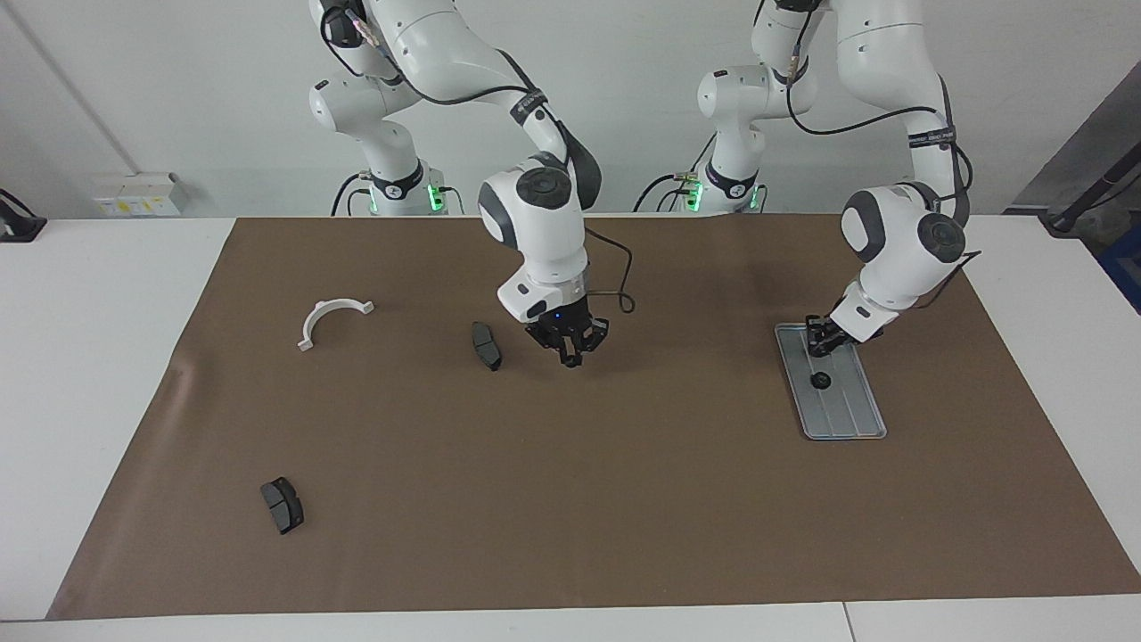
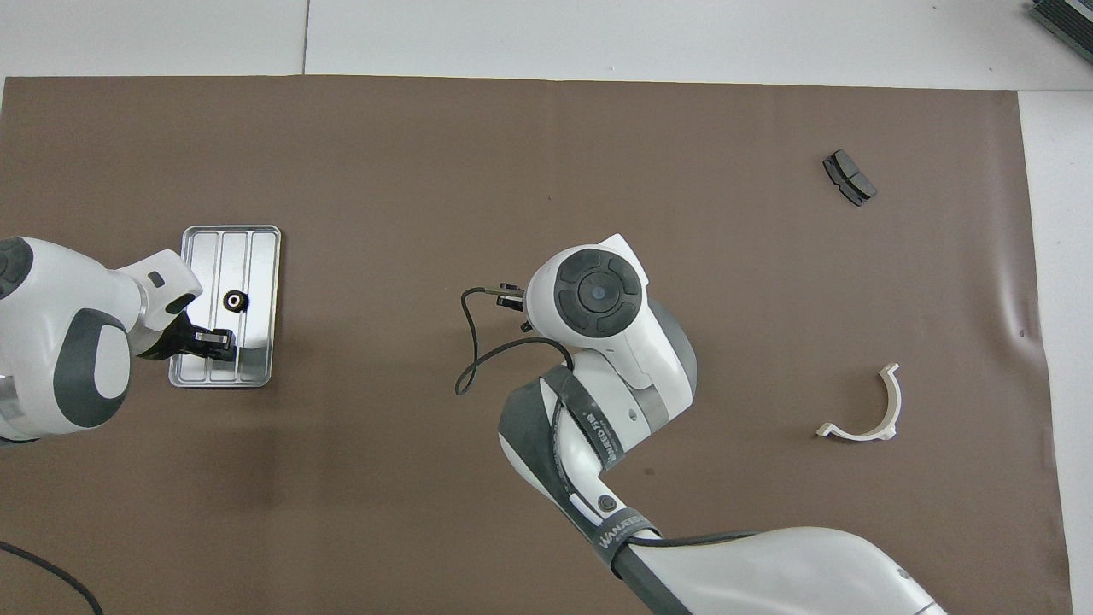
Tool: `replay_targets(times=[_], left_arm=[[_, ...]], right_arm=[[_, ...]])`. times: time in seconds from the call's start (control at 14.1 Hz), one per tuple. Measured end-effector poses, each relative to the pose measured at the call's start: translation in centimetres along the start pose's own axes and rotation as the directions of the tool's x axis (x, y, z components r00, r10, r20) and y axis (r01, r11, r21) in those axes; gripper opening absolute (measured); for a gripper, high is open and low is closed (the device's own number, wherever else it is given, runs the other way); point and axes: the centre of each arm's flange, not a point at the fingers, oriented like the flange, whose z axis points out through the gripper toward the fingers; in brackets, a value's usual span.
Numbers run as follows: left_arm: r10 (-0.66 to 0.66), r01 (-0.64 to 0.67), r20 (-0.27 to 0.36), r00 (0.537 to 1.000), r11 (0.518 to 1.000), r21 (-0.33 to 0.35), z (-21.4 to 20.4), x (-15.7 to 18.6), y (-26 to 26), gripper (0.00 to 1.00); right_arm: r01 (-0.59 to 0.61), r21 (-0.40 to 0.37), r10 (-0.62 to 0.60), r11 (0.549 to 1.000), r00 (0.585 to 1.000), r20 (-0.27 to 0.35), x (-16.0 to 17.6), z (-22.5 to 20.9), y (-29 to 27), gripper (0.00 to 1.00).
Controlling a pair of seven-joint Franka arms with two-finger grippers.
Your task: Pick bearing gear from pile to tray
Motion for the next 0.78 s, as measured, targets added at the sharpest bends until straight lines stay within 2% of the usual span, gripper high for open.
replay_targets(times=[0.07,0.36,0.5,0.64,0.78], left_arm=[[-0.002,0.002,0.000,1.000,1.000,0.000,0.0,-0.3,-0.1,0.35],[0.003,-0.003,-0.026,1.000,1.000,0.004,-0.9,-0.1,0.1,0.75],[0.017,-0.016,-0.064,0.998,1.000,0.010,-3.3,1.5,1.4,1.00],[-0.007,0.008,-0.094,0.996,1.000,0.009,-6.2,3.2,4.4,1.00],[-0.041,0.042,-0.128,0.991,0.999,0.003,-8.1,4.6,10.3,1.00]], right_arm=[[-0.004,-0.001,0.004,1.000,1.000,-0.002,-0.6,1.2,-0.6,0.23],[-0.002,-0.017,0.002,1.000,1.000,0.007,-1.4,3.4,-0.8,0.23],[0.014,-0.027,-0.013,1.000,1.000,0.017,-2.3,4.3,-1.3,0.40],[0.020,-0.031,-0.020,0.999,1.000,0.019,-2.7,4.6,-1.5,0.63],[0.024,-0.038,-0.024,0.999,1.000,-0.001,-1.9,4.4,-1.1,0.85]])
